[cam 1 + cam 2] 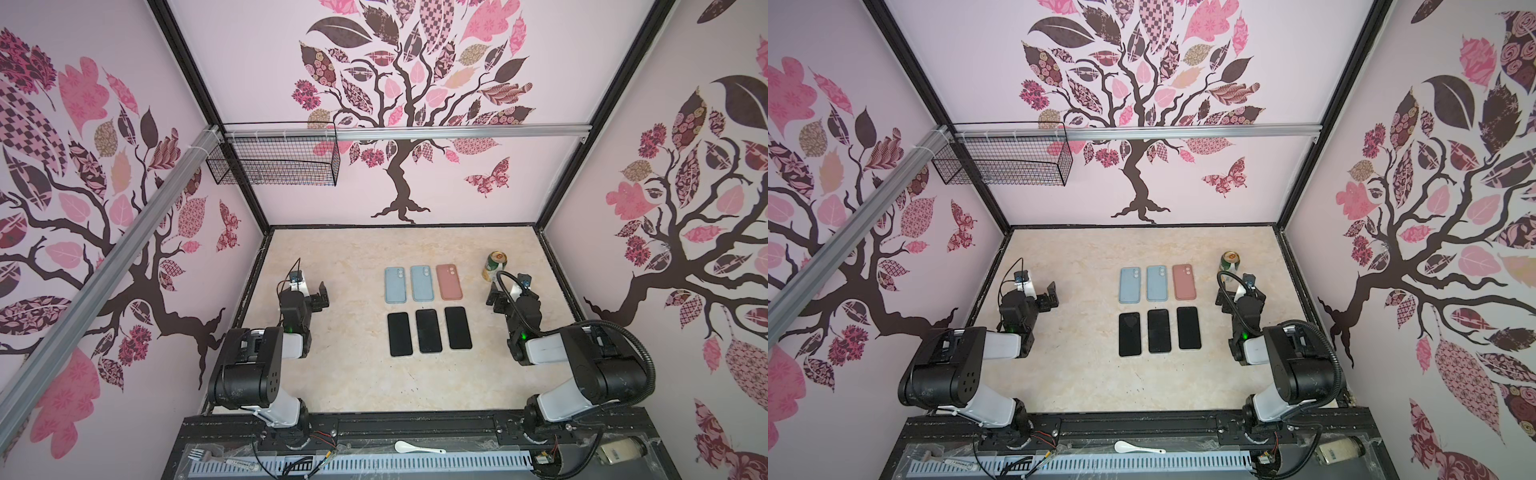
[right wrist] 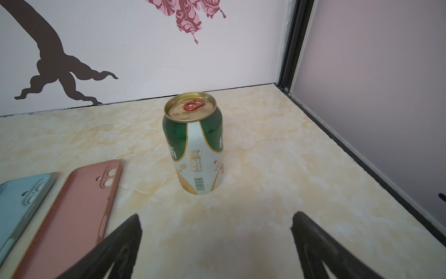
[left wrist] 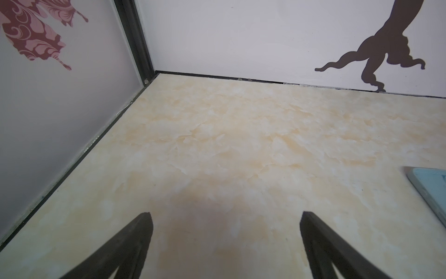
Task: Take the phone out of the phone case
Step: Reset both arms
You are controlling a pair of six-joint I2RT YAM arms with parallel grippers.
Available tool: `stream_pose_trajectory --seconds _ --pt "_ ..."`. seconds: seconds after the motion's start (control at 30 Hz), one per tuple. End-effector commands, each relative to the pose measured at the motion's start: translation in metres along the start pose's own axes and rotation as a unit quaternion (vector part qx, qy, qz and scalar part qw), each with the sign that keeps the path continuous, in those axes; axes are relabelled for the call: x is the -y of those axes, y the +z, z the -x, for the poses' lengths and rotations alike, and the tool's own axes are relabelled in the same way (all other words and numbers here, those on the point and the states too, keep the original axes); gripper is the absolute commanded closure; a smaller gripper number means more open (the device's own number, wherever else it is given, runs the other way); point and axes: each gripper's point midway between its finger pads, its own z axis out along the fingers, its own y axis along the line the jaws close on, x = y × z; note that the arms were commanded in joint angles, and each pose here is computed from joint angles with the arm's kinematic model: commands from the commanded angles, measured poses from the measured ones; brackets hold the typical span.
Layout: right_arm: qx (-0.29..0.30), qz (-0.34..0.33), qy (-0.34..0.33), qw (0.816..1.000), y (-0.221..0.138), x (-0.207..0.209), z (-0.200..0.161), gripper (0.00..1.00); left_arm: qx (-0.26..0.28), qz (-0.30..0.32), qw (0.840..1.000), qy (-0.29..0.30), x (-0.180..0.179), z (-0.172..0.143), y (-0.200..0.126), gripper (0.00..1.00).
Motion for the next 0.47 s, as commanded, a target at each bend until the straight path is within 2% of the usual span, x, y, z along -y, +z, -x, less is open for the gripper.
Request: stream_pose_trajectory --seconds 0.0,0.43 --pt "0.001 0.001 0.004 1.000 0.0027 0.0006 0.0006 0.01 -0.003 0.008 1.000 0.007 -0.0014 -0.0001 0.0003 0.02" --pt "0.000 0.002 0.005 1.000 0.0033 0.0003 0.0009 0.01 -0.003 0.008 1.000 0.007 -0.0011 -0.0005 0.0002 0.02"
